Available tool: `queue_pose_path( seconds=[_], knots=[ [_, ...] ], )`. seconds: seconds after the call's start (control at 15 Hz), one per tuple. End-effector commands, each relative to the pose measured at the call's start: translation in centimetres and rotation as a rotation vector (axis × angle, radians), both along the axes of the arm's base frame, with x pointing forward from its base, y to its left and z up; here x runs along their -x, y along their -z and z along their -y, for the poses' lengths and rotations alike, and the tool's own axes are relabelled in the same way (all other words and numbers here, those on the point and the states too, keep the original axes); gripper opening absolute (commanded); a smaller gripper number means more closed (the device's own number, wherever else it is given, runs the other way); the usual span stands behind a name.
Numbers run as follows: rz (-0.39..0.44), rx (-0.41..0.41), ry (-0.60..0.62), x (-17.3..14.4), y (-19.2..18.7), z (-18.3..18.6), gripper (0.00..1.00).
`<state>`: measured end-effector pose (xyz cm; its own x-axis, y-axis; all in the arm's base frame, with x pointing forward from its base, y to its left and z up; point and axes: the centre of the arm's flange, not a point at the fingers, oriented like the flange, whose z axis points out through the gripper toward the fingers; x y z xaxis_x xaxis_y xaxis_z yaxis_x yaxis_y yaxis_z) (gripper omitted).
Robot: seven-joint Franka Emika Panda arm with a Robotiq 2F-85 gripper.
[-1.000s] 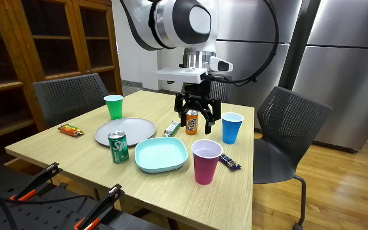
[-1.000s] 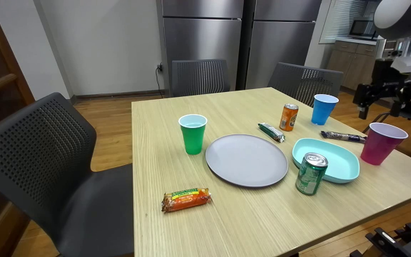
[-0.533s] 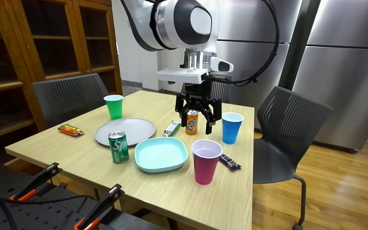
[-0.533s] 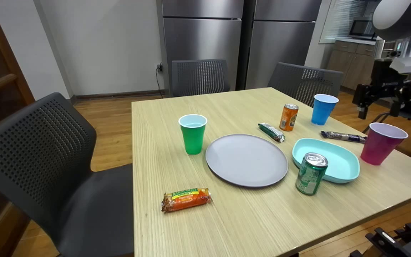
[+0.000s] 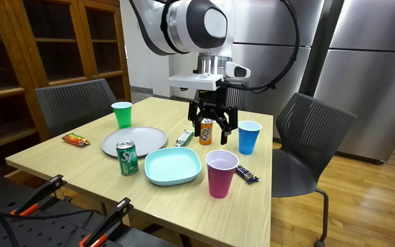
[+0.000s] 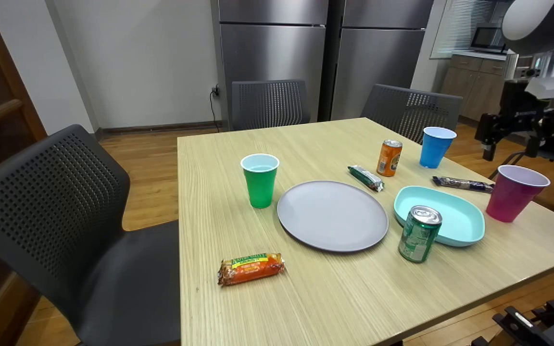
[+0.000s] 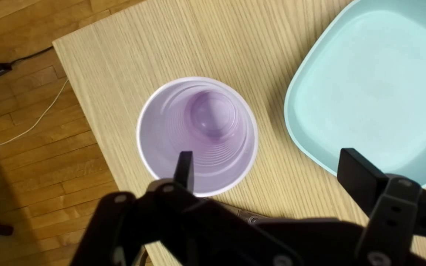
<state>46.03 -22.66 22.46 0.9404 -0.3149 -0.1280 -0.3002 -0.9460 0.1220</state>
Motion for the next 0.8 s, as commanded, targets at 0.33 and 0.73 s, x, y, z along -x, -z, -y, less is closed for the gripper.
queue_pose_path(
  seconds=[0.33,0.73],
  knots=[
    [0.020,-0.013,-0.040,0.6,2.0,-0.4,1.00],
    [0.053,-0.014,-0.061,0.1,3.5,0.2,1.00]
  ],
)
